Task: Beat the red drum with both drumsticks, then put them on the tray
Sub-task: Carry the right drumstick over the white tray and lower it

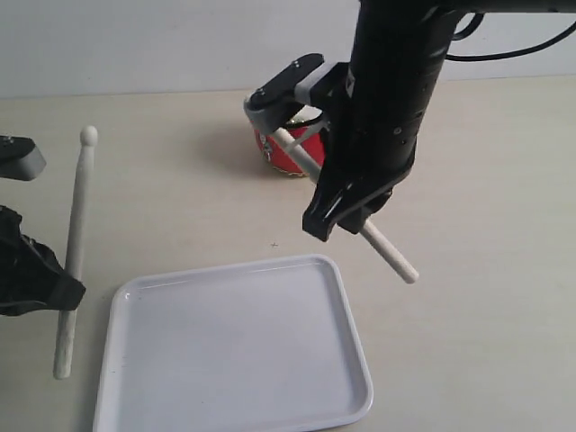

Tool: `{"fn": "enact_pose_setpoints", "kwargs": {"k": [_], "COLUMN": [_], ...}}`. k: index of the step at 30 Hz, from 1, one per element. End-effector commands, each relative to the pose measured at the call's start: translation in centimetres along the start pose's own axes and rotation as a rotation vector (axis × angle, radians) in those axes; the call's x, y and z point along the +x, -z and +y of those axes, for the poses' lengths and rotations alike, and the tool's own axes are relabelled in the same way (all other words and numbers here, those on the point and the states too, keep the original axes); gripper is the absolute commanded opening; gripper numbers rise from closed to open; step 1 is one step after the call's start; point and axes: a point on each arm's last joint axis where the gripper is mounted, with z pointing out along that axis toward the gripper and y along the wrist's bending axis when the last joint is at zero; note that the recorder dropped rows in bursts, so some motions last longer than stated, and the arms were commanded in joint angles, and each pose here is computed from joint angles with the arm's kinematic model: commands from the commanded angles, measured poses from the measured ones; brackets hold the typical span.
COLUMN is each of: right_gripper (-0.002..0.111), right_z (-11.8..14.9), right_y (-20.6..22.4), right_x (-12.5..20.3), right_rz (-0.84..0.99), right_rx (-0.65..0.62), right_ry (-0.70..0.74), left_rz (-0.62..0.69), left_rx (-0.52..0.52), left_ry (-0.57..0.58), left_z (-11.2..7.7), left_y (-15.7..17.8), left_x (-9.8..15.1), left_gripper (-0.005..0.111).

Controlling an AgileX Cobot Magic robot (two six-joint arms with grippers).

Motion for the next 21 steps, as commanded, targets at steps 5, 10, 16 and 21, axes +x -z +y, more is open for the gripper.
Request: {"fn": "enact_pose_setpoints", "kwargs": {"k": [5, 10, 16, 21], "right_gripper": [0.0, 0.0, 0.0, 0.0], "right_z": [3.4, 5.4, 9.0, 10.4], "right_y": [0.5, 0.1, -3.1, -5.5], "right_x": [-0.8, -1.6, -2.5, -3.0], "right_rz": [0.006, -0.024, 0.068, 0.141], "right_rx": [0.162, 0.183, 0.193, 0.242], "right_ry": [0.174, 0.255, 0.47, 0.605], "left_rz": [-0.238, -0.345, -0.371, -0.398], "left_rx": [-0.073, -0.115, -0.128, -0.139], "left_ry": [0.143, 0.186, 0.2, 0.21], "left_z": [1.0, 1.7, 2.0, 2.1], "left_y": [2.6, 4.7, 5.1, 5.2], "left_x": [0.9, 1.3, 1.4, 1.2], "left_gripper": [0.0, 0.0, 0.0, 0.0]}}
